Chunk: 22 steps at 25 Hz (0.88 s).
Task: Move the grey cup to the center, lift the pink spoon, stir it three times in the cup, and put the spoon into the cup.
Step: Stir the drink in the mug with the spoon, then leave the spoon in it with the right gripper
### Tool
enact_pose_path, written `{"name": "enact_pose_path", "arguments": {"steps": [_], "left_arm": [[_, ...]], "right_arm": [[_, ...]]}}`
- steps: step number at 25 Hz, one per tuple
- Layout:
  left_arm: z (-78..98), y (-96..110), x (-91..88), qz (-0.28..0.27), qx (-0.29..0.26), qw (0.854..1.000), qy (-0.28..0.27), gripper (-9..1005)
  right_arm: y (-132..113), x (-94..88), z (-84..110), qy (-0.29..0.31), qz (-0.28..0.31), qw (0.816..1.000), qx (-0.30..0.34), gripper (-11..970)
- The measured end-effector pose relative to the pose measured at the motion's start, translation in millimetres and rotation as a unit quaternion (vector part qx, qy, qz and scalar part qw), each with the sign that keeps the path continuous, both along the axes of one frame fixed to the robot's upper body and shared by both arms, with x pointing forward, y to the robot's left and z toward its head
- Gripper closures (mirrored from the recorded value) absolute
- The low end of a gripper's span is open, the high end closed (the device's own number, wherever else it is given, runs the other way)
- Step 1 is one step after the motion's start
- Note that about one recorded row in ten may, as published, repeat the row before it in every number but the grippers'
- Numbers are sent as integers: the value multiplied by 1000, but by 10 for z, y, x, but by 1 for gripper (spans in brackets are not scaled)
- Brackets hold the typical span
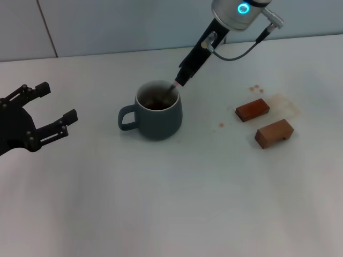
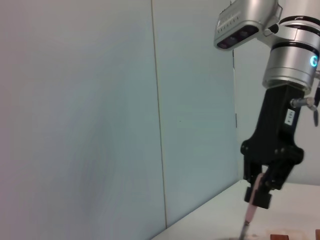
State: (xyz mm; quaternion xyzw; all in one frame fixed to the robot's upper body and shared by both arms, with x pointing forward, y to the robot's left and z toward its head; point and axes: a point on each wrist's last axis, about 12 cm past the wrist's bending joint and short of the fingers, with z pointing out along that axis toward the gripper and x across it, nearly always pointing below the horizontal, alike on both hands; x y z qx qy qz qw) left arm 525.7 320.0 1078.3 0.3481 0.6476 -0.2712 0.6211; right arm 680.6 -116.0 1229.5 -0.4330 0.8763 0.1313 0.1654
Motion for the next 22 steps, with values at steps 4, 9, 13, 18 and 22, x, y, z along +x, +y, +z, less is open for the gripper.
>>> {"name": "enact_pose_path", "arguments": {"steps": [4,9,13,18,22], "left_arm": [[-1,0,-1,0,1,1000,-2,137],[-5,-9,-3,0,1,1000,-3,137],[-8,-16,-4,-1,2,1000,-3,136],[-11,-23,-5,-2,1,1000,-3,136],[-9,-24,-6,-3,1,1000,-3,136]], "right_arm": [[24,-61,14,19,20,1000,-2,726],[59,-19,27,-1,12,1000,17,717],[13,13,21,-4,-8,1000,5,710],[38,-56,13,17,13,1000,-4,701],[45,-34,19,8,6,1000,6,694]]}}
